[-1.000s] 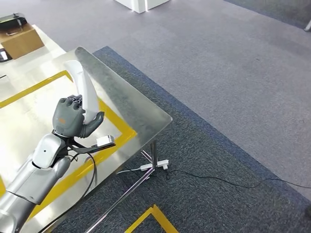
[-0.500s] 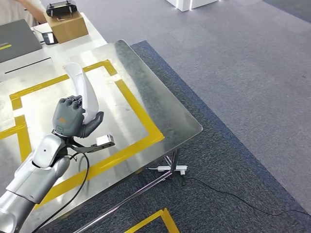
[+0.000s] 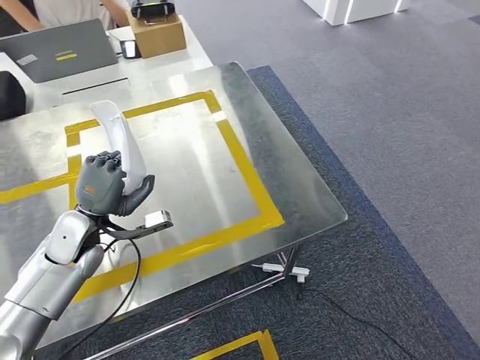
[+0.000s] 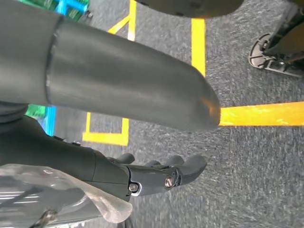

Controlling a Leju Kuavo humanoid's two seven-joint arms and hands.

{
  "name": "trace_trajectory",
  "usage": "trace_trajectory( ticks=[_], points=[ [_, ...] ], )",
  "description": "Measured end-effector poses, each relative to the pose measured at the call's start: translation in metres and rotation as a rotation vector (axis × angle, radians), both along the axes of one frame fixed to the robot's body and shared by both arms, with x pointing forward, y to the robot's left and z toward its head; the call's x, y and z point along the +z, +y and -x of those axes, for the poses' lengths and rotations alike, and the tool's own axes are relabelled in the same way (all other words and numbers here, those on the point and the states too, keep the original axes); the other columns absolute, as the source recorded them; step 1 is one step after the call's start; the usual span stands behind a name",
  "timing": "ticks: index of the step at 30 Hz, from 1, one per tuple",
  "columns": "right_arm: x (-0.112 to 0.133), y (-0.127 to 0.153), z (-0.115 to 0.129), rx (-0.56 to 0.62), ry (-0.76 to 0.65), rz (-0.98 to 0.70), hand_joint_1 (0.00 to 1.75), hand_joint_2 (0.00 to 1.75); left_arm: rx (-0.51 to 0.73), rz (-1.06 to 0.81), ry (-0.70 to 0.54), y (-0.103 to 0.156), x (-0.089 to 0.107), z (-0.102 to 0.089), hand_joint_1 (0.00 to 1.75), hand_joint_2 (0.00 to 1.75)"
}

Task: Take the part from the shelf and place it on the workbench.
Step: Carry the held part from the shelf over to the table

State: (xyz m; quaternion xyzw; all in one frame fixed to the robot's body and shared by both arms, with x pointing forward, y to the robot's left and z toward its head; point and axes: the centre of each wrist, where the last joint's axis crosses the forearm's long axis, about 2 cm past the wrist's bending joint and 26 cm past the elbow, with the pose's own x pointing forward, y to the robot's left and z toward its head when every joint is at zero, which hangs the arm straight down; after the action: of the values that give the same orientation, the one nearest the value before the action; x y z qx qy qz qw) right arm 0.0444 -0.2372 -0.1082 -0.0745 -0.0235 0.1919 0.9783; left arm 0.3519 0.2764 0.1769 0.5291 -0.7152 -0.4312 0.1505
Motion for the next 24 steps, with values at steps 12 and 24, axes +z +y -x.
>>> trace_trajectory(
  ticks=[12, 24],
  points=[
    [-0.0001, -0.0001, 0.0013, 0.002, -0.005, 0.003, 0.00, 0.00, 0.003, 0.000, -0.002, 0.0003, -0.0023, 0.0018, 1.75, 0.00],
    [-0.0001, 0.0000, 0.0016, -0.008, -0.023, 0.008, 0.00, 0.00, 0.011, 0.003, -0.001, 0.0033, -0.0044, 0.0035, 1.75, 0.00]
  ],
)
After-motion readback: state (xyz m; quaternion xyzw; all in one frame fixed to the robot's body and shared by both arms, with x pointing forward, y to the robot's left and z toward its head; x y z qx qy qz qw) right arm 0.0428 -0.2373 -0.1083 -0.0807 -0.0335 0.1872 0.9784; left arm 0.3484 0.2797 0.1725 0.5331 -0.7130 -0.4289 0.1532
